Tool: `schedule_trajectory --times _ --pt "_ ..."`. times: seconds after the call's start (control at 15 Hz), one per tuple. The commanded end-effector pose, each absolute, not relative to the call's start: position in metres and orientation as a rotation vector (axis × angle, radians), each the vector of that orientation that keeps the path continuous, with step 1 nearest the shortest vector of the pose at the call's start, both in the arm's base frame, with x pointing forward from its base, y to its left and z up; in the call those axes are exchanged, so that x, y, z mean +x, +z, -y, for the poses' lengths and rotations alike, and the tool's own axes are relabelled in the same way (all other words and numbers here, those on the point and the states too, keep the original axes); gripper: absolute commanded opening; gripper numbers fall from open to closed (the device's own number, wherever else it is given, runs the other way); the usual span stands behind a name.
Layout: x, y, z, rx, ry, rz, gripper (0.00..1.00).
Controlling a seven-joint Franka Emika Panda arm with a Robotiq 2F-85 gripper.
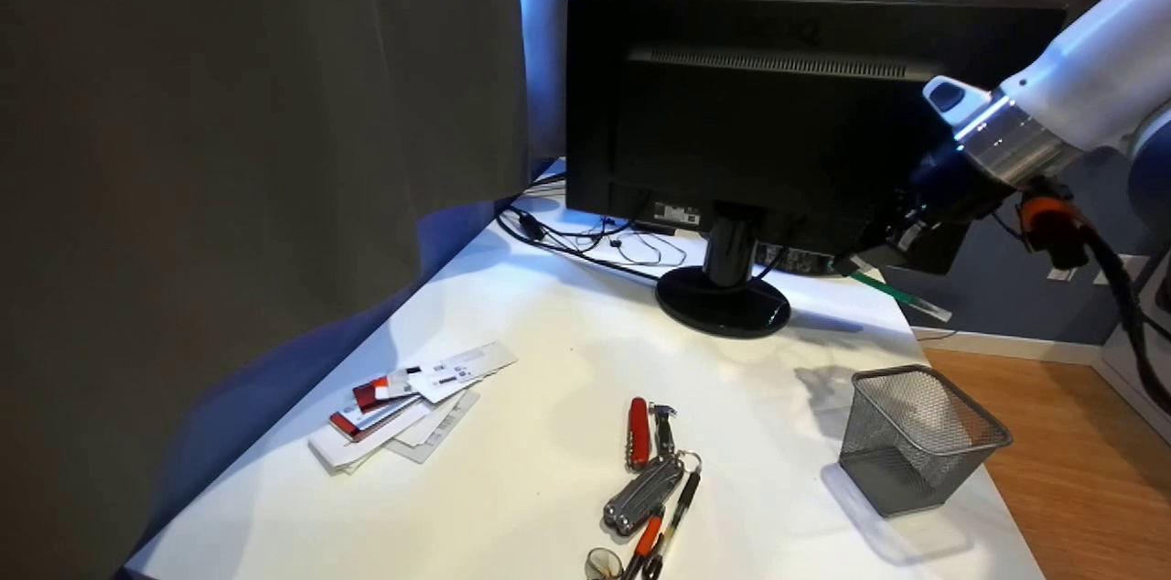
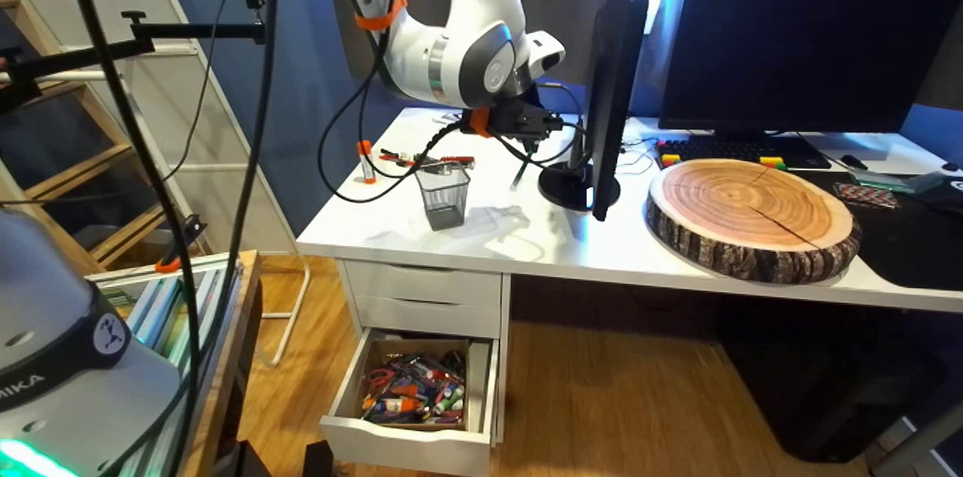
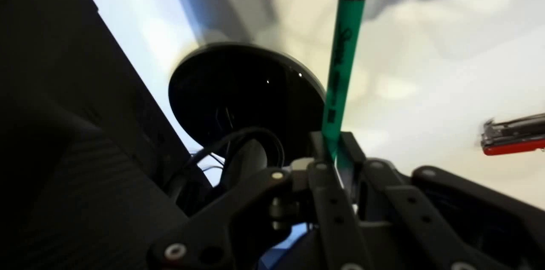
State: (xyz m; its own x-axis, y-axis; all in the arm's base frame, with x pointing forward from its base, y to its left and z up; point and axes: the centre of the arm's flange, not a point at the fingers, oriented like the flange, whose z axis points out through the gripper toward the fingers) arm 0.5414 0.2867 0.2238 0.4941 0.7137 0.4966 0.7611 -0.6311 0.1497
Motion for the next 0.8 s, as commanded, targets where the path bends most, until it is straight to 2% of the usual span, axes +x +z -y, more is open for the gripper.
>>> schedule_trajectory --times 0.0,0.73 --pt "0.501 0.254 -0.278 -2.546 -0.912 1.318 0.03" --pt "0.42 0.264 -0.274 -2.122 -1.14 1.28 0.03"
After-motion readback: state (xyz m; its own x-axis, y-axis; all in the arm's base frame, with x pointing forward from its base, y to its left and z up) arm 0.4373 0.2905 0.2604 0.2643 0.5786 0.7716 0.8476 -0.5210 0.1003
